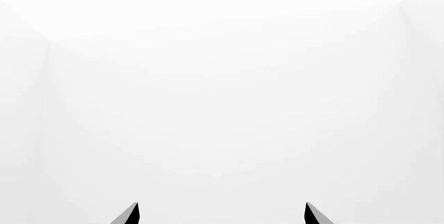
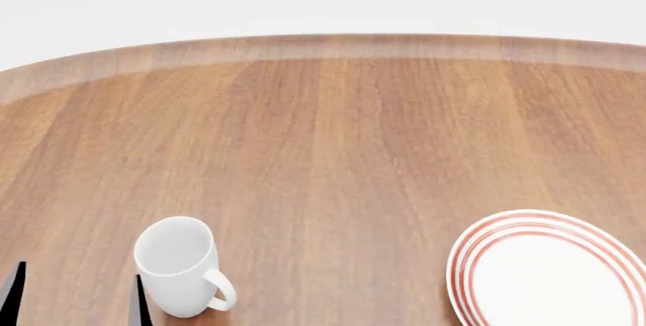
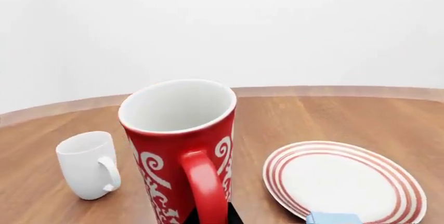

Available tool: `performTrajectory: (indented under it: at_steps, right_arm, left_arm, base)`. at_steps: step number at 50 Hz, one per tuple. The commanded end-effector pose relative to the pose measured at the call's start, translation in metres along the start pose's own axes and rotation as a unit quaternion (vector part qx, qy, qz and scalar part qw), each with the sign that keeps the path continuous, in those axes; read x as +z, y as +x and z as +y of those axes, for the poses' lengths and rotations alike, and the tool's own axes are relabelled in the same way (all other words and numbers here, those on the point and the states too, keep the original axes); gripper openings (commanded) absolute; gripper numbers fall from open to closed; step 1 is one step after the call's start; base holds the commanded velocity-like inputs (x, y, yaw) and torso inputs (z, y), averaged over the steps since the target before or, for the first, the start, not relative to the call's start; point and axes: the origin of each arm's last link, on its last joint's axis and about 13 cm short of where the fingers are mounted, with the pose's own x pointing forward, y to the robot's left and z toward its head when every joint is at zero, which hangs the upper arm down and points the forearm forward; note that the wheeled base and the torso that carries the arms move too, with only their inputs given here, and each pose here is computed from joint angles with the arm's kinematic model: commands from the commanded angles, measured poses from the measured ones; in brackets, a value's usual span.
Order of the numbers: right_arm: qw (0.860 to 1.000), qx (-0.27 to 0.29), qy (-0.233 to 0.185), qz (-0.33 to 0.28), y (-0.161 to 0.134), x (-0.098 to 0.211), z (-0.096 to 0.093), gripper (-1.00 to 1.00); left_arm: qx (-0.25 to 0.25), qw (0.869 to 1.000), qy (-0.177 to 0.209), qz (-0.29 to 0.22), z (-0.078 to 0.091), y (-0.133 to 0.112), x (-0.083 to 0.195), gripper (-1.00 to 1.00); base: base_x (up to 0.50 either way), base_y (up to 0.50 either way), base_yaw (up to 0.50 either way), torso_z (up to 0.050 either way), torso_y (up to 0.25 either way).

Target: Pick up the red mug and put it on the plate

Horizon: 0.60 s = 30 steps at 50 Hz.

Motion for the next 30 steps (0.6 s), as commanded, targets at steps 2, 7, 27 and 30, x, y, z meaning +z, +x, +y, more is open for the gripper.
performTrajectory:
  at_steps: [2,7,27,30]
  right_arm:
    - [1.000,-0.016,-0.012,-0.007,0.022,0.044,0.001,-1.00]
    - [0.999,-0.030,-0.017,0.001,0.031,0.058,-0.003,-1.00]
    - [0.998,-0.058,-0.002,0.021,0.063,0.106,-0.014,-1.00]
    - [0.998,-0.061,-0.003,0.020,0.067,0.112,-0.015,-1.00]
  left_arm:
    - [0.000,1.000,0.000,-0.001,0.000,0.000,0.000,1.00]
    - [0.000,1.000,0.000,-0.001,0.000,0.000,0.000,1.00]
    - [0.000,1.000,0.002,-0.004,0.000,0.000,0.000,1.00]
    - [0.001,1.000,0.002,-0.004,0.000,0.000,0.000,1.00]
  base:
    - [0.00,0.00,0.00,0.000,0.000]
    - [0.00,0.00,0.00,0.000,0.000]
    - [0.00,0.00,0.00,0.000,0.001]
    - [0.00,0.00,0.00,0.000,0.000]
